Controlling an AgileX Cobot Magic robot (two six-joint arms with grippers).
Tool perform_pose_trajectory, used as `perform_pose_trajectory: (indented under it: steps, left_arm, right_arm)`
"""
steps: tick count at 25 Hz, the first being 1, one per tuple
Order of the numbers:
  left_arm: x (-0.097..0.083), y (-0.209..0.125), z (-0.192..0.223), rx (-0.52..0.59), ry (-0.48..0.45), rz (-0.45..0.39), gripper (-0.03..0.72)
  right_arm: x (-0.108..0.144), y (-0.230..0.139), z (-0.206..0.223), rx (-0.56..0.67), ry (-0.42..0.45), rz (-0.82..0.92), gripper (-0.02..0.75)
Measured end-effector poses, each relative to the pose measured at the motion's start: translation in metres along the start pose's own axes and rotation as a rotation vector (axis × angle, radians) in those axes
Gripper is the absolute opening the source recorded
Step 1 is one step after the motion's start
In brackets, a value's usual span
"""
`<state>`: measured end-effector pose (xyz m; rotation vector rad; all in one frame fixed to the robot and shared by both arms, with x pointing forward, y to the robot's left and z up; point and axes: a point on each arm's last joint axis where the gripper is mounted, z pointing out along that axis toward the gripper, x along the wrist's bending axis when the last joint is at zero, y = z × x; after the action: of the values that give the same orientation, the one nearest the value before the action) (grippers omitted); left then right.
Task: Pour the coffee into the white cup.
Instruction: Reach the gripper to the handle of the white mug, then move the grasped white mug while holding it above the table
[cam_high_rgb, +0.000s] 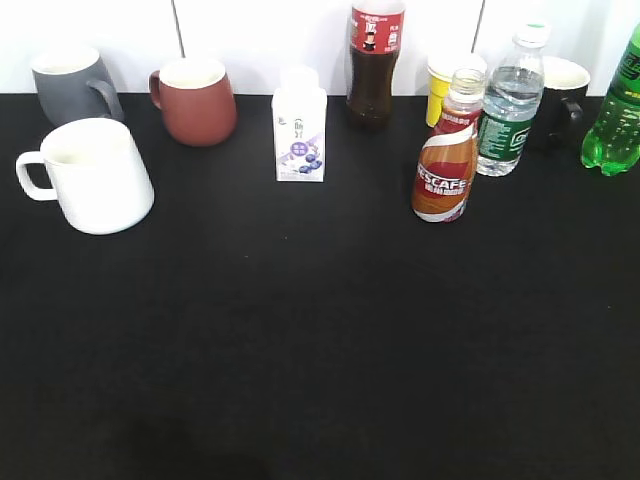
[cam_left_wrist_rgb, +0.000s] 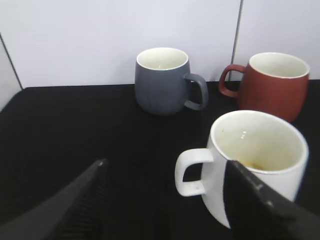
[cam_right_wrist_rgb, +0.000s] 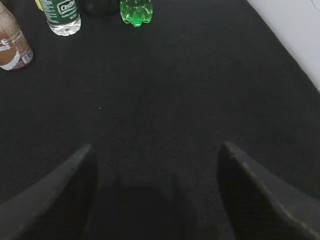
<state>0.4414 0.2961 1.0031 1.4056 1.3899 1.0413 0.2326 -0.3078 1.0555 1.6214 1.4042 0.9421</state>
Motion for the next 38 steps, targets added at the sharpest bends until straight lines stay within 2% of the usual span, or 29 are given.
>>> perform_pose_trajectory:
  steps: [3, 6, 9, 12, 17, 21, 25, 28, 30, 32, 33, 34, 35, 38]
  left_arm:
    - [0.000, -0.017, 0.023, 0.033, 0.000, -0.001, 0.535]
    - [0.001, -0.038, 0.044, 0.073, -0.001, -0.001, 0.498]
    - [-0.002, -0.054, 0.061, 0.039, -0.036, 0.027, 0.477]
    - [-0.005, -0.057, 0.068, -0.051, -0.072, 0.043, 0.475]
    - [-0.003, -0.073, 0.079, -0.025, -0.050, 0.023, 0.474]
    - [-0.003, -0.066, 0.094, -0.059, -0.046, 0.021, 0.471]
    - [-0.002, -0.077, 0.117, -0.020, -0.045, 0.021, 0.471]
    - [-0.001, -0.073, 0.130, -0.043, -0.042, 0.020, 0.468]
    - [-0.001, -0.073, 0.142, -0.052, -0.046, 0.023, 0.435]
    - [-0.004, -0.075, 0.155, -0.065, -0.076, 0.040, 0.364]
    - [-0.006, -0.074, 0.161, -0.077, -0.097, 0.053, 0.288]
    - [-0.008, -0.073, 0.164, -0.091, -0.120, 0.066, 0.134]
    - [-0.008, -0.073, 0.165, -0.094, -0.120, 0.066, 0.056]
    - [-0.008, -0.073, 0.158, -0.096, -0.122, 0.064, 0.052]
  right_arm:
    - [0.000, 0.000, 0.000, 0.000, 0.000, 0.000, 0.567]
    - [0.000, 0.000, 0.000, 0.000, 0.000, 0.000, 0.567]
    - [0.000, 0.000, 0.000, 0.000, 0.000, 0.000, 0.567]
    - [0.000, 0.000, 0.000, 0.000, 0.000, 0.000, 0.567]
    - [0.000, 0.000, 0.000, 0.000, 0.000, 0.000, 0.567]
    - [0.000, 0.000, 0.000, 0.000, 0.000, 0.000, 0.567]
    - [0.000, 0.000, 0.000, 0.000, 0.000, 0.000, 0.567]
    - [0.000, 0.000, 0.000, 0.000, 0.000, 0.000, 0.567]
    - [0.000, 0.000, 0.000, 0.000, 0.001, 0.000, 0.567]
    - [0.000, 0.000, 0.000, 0.000, 0.002, 0.001, 0.566]
    - [0.000, 0.000, 0.000, 0.000, 0.002, 0.001, 0.566]
    - [0.000, 0.000, 0.000, 0.000, 0.002, 0.001, 0.566]
    - [0.000, 0.000, 0.000, 0.000, 0.002, 0.001, 0.566]
    - [0.000, 0.000, 0.000, 0.000, 0.002, 0.001, 0.567]
